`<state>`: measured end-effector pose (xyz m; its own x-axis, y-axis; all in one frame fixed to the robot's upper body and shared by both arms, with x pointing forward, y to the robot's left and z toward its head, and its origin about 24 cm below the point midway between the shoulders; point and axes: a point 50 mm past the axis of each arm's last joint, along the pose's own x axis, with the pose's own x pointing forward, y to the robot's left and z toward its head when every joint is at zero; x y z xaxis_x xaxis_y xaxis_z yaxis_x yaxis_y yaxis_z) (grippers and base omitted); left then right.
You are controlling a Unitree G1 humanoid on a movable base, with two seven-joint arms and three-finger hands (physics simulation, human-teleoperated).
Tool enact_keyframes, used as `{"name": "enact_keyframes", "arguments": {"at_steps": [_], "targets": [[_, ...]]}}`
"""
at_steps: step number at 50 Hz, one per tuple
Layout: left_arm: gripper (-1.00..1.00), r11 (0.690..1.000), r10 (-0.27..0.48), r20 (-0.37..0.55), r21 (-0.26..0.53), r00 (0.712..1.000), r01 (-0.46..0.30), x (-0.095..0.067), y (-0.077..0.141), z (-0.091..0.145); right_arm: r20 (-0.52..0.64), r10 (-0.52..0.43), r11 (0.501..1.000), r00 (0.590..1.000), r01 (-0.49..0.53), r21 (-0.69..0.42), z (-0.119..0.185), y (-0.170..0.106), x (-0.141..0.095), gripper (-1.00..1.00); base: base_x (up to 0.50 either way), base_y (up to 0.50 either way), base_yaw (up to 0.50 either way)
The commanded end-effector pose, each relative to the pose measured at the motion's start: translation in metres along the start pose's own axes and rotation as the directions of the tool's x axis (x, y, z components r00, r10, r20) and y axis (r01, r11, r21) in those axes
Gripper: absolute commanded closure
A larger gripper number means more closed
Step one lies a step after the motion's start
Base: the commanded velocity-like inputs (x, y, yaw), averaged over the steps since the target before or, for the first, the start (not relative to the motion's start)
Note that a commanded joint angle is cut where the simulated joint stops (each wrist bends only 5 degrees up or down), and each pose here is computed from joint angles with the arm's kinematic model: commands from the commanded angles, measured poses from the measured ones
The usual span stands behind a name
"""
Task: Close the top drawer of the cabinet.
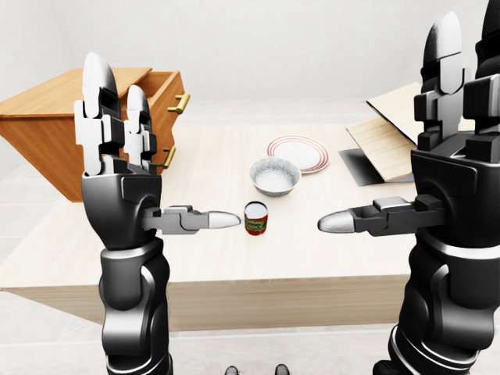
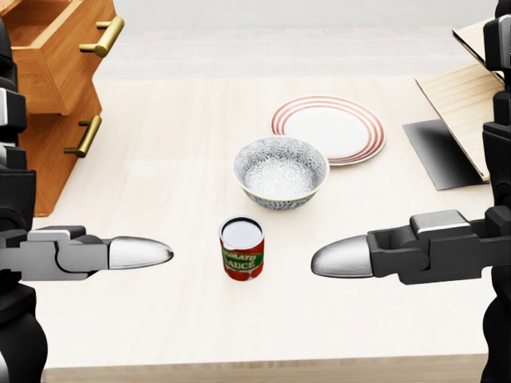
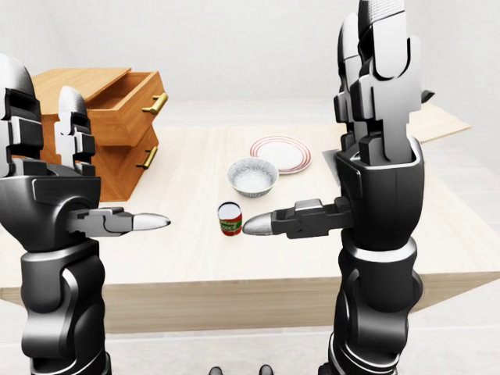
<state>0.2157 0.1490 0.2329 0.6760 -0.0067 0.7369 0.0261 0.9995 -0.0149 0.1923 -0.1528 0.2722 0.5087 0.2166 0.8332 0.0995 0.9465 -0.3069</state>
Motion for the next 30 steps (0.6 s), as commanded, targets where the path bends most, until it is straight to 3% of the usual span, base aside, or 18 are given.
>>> {"name": "enact_keyframes", "arguments": {"at_steps": [1, 30], "targets": [[-1.00, 1.000, -0.003, -0.005, 0.006, 1.000, 0.003, -0.002, 0.001, 0.000, 0.017, 0.008, 1.000, 1.000, -0.009, 0.007, 0.002, 0.000, 0.002, -1.00, 0.05, 0.50, 0.00], [-1.00, 1.000, 0.024, -0.039, 0.003, 0.999, -0.024, -0.003, 0.005, -0.007, -0.032, 0.018, 1.000, 0.999, -0.017, 0.018, -0.005, 0.004, -0.003, -1.00, 0.05, 0.50, 0.00]]}}
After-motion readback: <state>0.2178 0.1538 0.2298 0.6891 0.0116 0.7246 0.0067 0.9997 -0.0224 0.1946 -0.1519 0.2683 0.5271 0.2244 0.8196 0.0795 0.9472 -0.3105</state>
